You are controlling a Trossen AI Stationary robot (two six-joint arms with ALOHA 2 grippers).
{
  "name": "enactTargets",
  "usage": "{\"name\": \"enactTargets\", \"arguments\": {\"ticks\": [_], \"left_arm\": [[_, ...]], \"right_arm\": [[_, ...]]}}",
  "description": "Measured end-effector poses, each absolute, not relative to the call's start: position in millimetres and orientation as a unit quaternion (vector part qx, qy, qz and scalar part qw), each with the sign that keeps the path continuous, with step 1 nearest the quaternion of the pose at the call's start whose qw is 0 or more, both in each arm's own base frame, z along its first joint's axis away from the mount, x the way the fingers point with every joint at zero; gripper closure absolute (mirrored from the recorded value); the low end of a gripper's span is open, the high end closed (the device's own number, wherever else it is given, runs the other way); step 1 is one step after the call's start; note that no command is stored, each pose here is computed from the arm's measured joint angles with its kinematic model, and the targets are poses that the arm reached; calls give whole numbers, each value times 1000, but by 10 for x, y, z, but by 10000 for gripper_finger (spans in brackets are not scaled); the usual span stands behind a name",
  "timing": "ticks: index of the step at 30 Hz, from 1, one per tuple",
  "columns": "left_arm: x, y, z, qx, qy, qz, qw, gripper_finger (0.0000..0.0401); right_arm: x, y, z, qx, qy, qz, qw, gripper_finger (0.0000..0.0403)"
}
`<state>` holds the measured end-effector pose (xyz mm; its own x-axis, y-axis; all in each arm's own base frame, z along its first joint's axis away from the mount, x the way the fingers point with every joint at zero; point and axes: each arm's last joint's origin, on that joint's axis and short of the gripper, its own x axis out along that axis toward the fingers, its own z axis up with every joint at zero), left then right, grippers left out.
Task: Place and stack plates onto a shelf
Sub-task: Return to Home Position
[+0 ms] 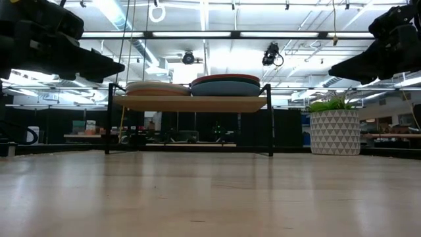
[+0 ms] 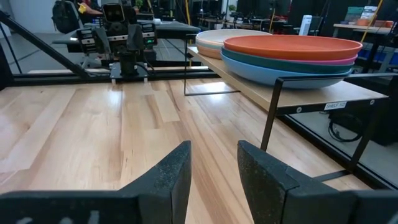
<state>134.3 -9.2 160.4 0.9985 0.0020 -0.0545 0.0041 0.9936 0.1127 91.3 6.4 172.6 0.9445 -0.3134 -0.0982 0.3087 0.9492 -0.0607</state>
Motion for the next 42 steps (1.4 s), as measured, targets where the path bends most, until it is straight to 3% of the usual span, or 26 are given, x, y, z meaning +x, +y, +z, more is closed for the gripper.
{"name": "enactTargets", "arguments": {"ticks": [8, 20, 30, 42], "left_arm": [[1244, -85, 1652, 36, 14, -3, 999, 197], [1097, -73, 1512, 56, 87, -9, 995, 197], [1029, -68, 1657, 46, 5, -8, 999, 197], [1031, -69, 1662, 45, 3, -8, 999, 197]], "right_arm": [[913, 65, 1731, -21, 51, -157, 986, 266], [914, 65, 1732, -21, 51, -157, 986, 266], [914, 65, 1732, -21, 51, -157, 986, 266], [914, 65, 1732, -21, 51, -158, 986, 266]]}}
